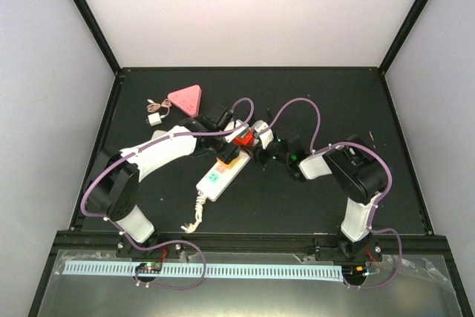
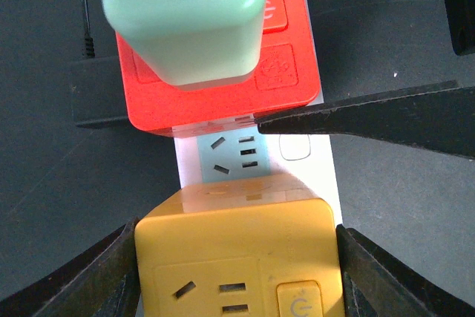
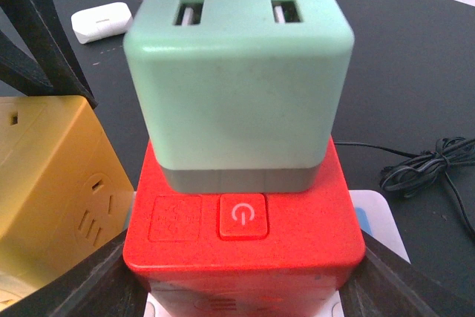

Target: Pull the plug off the socket

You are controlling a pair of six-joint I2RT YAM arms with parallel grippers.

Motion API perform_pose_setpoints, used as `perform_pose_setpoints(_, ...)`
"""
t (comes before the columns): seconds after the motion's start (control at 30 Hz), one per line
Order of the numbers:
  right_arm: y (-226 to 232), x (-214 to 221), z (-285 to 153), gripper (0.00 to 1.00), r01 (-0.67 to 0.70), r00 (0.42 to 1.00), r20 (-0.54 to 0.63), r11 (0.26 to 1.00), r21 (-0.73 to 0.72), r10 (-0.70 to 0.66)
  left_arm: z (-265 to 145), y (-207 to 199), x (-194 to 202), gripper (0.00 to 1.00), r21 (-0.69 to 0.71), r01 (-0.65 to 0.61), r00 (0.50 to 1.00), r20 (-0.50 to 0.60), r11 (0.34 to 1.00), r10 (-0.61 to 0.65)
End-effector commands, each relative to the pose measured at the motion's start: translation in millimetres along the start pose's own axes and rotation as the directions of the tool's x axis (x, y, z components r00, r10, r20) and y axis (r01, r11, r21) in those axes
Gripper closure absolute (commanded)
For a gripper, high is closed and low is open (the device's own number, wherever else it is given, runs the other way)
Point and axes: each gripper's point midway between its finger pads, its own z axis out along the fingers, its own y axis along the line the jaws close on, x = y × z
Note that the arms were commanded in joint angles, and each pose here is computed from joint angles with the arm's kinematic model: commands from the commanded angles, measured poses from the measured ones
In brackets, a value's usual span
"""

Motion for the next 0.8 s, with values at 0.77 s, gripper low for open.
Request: perform_pose_setpoints(0.77, -26, 21, 3, 0.99, 0.048, 0.997, -0.07, 0.989, 0.143, -0.038, -42, -18, -32, 0.98, -0.025, -0.082, 0.995, 0.06, 0.996, 0.083)
